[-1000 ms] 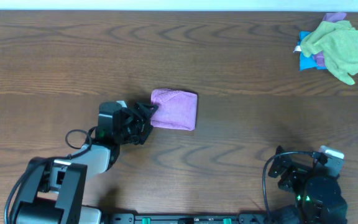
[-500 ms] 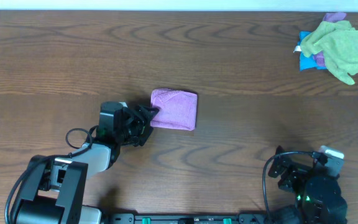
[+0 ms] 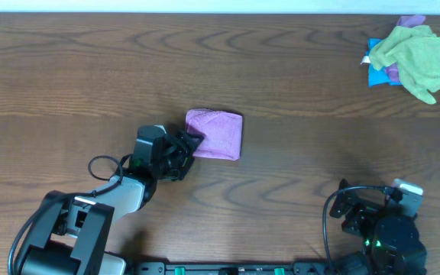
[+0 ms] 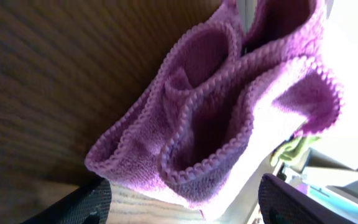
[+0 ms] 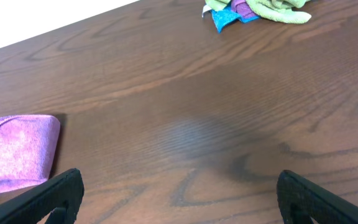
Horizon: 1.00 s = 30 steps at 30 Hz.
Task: Fold the cloth
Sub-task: 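Grasp the folded purple cloth's left side with the left gripper, then drag the folded cloth leftward across the table with the left gripper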
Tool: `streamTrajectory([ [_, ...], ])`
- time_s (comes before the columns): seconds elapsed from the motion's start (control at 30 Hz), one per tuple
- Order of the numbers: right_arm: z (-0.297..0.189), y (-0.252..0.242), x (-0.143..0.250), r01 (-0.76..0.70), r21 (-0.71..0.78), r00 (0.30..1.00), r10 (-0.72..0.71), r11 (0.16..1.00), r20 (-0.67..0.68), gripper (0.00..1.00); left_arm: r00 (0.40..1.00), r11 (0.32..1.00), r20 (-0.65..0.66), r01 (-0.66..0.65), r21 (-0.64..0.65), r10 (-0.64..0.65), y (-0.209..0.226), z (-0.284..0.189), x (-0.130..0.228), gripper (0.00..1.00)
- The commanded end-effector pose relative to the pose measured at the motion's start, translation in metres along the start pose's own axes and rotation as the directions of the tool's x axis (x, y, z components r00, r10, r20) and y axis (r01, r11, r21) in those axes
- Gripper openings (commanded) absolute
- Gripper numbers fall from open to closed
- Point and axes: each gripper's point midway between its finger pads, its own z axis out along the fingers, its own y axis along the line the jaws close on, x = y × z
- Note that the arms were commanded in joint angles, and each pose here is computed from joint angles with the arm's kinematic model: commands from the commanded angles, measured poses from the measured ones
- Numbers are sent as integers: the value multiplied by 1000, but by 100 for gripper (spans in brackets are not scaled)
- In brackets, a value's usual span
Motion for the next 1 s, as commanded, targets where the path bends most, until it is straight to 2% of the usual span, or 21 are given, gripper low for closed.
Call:
streamTrajectory([
  [0.0,0,-3,-1,-15,16,1000,15,1000,7,99,995,997,104,7,-72,0,19,1,-18,77],
  [0.33,0,-3,0,-15,16,1000,15,1000,7,99,996,994,88,26,-109,-16,38,14,-18,74],
  [0.47,0,-3,-1,-15,16,1000,15,1000,7,99,996,993,87,29,-117,-19,43,18,-19,69],
  [0.6,0,-3,0,-15,16,1000,15,1000,7,99,996,991,88,34,-131,-23,51,23,-21,59],
  [0.97,0,-3,0,-15,16,1000,15,1000,7,99,996,989,85,38,-141,-26,64,37,-24,17],
])
